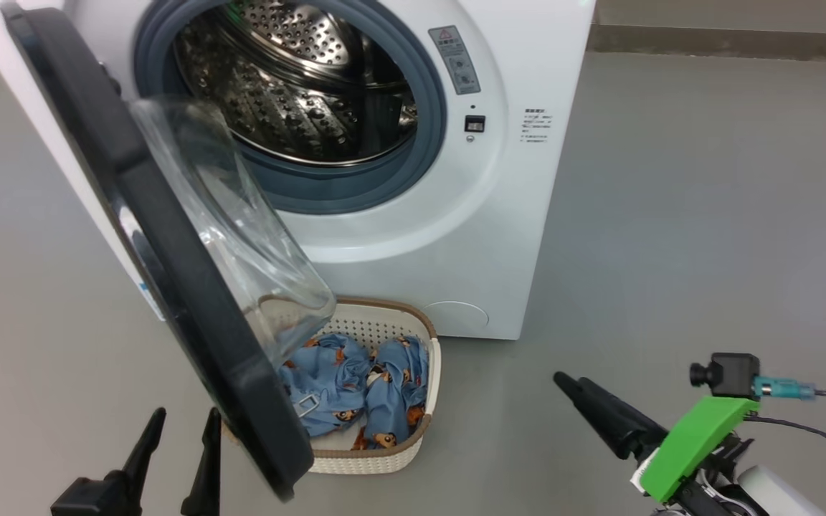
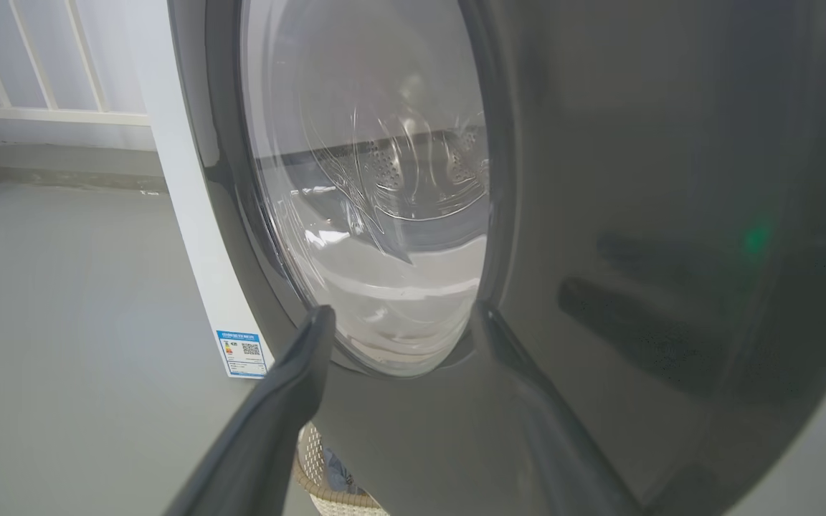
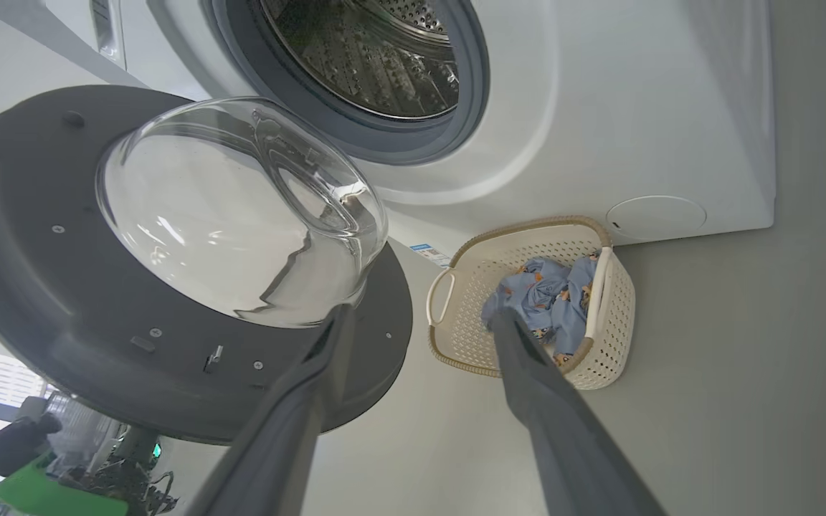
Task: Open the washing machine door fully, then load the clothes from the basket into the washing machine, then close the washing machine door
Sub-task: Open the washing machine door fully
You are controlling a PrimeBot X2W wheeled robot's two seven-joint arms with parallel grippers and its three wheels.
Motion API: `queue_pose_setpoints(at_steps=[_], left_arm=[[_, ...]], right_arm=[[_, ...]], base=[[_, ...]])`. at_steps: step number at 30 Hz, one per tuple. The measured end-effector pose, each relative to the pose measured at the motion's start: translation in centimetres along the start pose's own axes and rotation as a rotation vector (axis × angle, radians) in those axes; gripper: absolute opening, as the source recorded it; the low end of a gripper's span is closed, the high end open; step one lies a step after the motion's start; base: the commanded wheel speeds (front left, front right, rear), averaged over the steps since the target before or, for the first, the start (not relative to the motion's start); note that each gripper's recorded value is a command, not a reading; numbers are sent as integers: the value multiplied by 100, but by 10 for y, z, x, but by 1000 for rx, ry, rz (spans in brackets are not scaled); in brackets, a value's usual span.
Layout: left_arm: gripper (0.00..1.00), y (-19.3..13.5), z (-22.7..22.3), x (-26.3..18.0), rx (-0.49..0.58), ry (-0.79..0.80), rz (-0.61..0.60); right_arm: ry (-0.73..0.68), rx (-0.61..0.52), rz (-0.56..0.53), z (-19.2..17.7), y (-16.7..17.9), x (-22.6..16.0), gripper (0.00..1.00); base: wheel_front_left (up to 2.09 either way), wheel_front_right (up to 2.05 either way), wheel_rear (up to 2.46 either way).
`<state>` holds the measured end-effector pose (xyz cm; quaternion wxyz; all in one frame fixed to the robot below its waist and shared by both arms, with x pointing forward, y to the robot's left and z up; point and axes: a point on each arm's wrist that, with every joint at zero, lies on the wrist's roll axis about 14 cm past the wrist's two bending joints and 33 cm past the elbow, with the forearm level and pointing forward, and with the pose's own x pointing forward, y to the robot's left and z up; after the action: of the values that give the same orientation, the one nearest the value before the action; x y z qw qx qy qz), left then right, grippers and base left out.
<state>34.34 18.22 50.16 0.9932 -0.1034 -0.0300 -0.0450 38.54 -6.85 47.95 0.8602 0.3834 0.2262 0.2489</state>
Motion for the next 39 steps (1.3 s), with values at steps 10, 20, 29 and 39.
queue_pose_setpoints(at_steps=[10, 20, 29, 39], left_arm=[[100, -6, 0, 3, -3, 0, -19], [100, -4, -4, 0, -8, 10, -10], [100, -1, -1, -1, -8, 1, 1], [100, 3, -3, -7, -11, 4, 19]], right_arm=[[-185, -133, -172, 23, -56, -38, 100], [-303, -347, -312, 66, -92, -63, 100], [-376, -541, -406, 77, -101, -84, 100], [-390, -657, -442, 61, -94, -95, 100]], base=[[0, 0, 0], [0, 0, 0], [0, 0, 0], [0, 0, 0]])
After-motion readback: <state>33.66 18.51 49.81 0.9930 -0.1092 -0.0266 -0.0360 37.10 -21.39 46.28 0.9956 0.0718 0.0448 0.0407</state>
